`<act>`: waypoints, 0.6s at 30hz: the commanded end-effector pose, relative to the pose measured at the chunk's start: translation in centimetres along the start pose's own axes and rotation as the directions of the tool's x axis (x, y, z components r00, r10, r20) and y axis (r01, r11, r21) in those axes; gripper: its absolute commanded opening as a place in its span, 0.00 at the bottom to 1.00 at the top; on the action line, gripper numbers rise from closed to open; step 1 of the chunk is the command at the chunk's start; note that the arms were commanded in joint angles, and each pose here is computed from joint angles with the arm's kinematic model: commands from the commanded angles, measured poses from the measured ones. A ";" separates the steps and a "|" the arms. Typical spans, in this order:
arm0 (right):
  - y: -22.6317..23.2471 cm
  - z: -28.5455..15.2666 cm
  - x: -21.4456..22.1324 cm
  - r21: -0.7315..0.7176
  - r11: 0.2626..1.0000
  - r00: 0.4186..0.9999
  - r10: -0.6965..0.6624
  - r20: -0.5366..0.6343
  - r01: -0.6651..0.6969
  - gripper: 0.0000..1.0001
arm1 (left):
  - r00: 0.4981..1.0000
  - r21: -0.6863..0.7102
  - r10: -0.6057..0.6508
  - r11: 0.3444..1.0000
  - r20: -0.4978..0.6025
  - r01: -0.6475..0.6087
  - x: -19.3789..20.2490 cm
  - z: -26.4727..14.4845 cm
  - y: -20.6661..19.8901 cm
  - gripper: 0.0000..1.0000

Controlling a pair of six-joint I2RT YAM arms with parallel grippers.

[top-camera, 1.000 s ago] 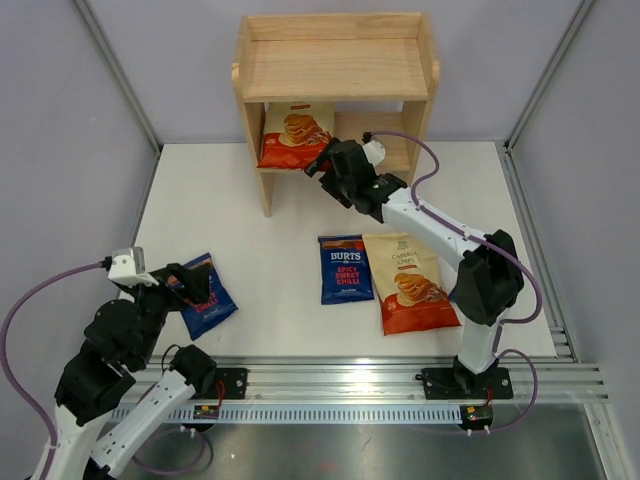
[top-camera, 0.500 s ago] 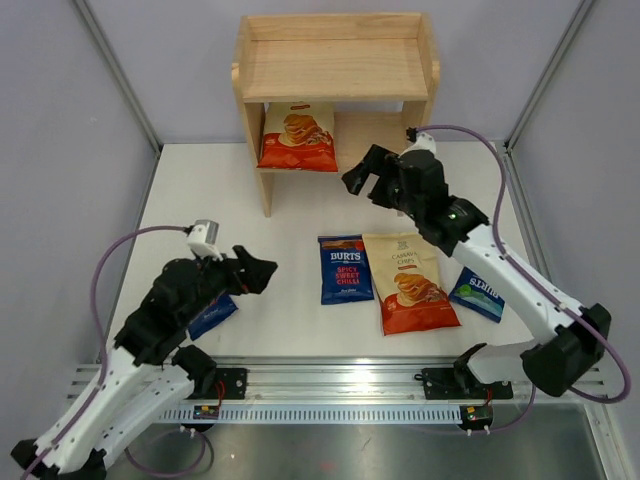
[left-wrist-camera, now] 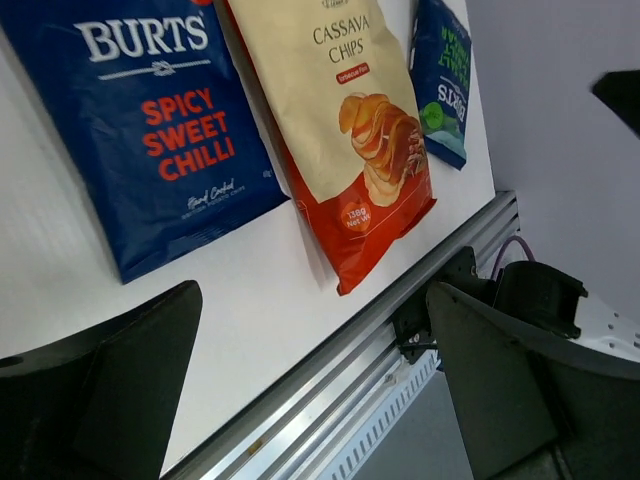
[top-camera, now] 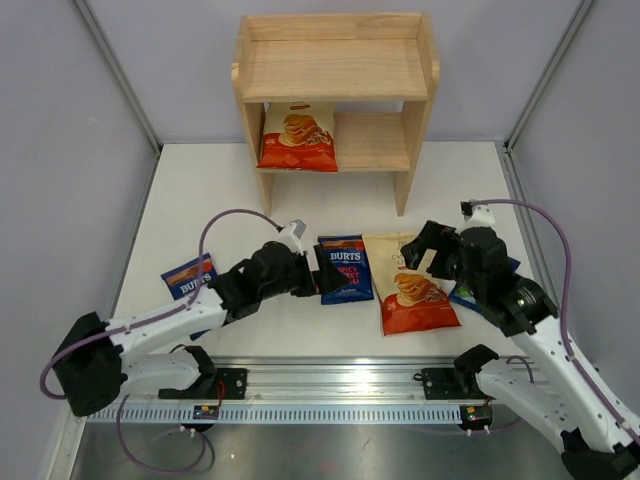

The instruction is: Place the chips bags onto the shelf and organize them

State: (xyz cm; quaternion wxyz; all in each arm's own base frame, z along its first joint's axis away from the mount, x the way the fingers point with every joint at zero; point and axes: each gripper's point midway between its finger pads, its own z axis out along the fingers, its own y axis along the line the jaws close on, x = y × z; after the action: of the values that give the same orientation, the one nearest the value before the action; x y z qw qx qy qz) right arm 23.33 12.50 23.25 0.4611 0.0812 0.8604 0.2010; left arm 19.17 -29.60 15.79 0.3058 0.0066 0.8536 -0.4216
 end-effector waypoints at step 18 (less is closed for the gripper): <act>0.4 -9.2 -1.3 -0.200 0.978 0.984 0.085 0.158 -0.052 0.99 | 0.987 -0.082 -0.128 0.989 -0.092 0.121 0.3 17.8 -2.9 0.69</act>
State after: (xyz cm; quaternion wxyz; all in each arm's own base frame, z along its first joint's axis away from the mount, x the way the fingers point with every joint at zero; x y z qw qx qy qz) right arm 17.24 10.31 26.88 0.5110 0.0864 0.8085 0.2789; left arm 26.82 -43.94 9.76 0.2337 -0.0247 0.8813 -0.4099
